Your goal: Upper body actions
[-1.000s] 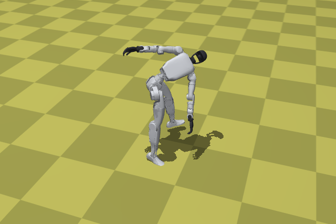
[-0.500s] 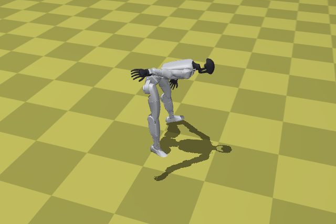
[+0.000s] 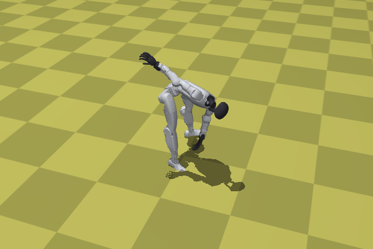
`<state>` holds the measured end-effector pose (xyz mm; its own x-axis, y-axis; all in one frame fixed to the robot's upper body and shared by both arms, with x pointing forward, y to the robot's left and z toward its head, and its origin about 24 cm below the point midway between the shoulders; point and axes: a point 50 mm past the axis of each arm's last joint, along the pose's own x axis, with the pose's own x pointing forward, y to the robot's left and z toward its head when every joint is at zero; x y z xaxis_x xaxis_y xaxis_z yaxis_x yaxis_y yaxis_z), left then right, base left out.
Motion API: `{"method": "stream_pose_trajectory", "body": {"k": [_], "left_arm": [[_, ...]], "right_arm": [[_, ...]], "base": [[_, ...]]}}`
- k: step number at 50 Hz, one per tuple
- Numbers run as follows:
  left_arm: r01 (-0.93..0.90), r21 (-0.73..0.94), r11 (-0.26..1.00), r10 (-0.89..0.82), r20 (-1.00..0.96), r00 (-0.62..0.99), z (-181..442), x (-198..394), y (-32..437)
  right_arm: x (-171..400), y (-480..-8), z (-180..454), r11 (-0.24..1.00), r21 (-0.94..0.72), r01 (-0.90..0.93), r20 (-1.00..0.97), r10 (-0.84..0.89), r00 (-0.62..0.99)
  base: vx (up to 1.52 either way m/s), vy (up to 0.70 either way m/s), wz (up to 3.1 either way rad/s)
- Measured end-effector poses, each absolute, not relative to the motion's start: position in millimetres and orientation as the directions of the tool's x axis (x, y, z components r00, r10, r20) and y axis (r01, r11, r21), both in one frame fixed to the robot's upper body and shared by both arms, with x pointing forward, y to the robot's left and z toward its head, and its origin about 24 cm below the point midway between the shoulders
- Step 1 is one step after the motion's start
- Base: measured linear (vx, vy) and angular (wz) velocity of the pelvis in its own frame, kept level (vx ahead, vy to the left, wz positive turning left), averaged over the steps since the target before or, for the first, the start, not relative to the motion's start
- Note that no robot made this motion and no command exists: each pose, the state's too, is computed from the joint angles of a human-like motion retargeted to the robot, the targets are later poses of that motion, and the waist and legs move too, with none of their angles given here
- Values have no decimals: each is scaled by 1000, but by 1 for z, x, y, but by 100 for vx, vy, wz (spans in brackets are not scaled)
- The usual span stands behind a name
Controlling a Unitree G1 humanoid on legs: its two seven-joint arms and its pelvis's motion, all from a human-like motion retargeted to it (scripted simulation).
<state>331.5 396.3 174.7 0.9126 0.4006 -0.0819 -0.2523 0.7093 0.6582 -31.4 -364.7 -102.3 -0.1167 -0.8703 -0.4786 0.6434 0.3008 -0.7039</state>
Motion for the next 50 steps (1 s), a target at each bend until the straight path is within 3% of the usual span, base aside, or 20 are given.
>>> {"method": "stream_pose_trajectory", "body": {"k": [6,13,18,23,25,28,33,40,46,50], "left_arm": [[-278,575,770,453,-184,872,139,309,412],[-205,684,701,544,-325,774,88,246,445],[-118,716,689,638,-521,567,45,163,474],[-131,679,723,674,-649,354,3,76,478],[-119,675,728,674,-673,304,-12,50,471],[-82,654,752,659,-746,96,-36,-13,457],[-108,491,864,476,-868,-142,-76,-74,408],[131,326,936,332,-943,-24,-124,-36,350],[407,222,886,274,-959,-74,-144,-21,314],[406,173,897,247,-960,-135,-149,-44,296]], "right_arm": [[-19,-388,-86,217,-673,707,-414,-903,-116],[25,-430,-55,286,-703,651,-348,-937,35],[66,-463,-14,295,-778,555,-237,-955,176],[98,-488,33,214,-839,500,-90,-961,260],[107,-491,43,197,-824,531,-58,-962,265],[117,-501,68,172,-810,561,-8,-959,282],[128,-514,107,123,-779,615,65,-959,275],[146,-523,144,220,-723,655,5,-946,324],[153,-527,164,331,-798,503,-123,-908,401],[147,-529,164,232,-829,509,-67,-945,320]], "base": [[1,-2,48],[6,-5,95],[14,2,121],[14,-15,141],[25,-14,141],[30,-25,155],[40,-26,144],[40,-39,77],[42,-51,51],[21,-9,29]]}}
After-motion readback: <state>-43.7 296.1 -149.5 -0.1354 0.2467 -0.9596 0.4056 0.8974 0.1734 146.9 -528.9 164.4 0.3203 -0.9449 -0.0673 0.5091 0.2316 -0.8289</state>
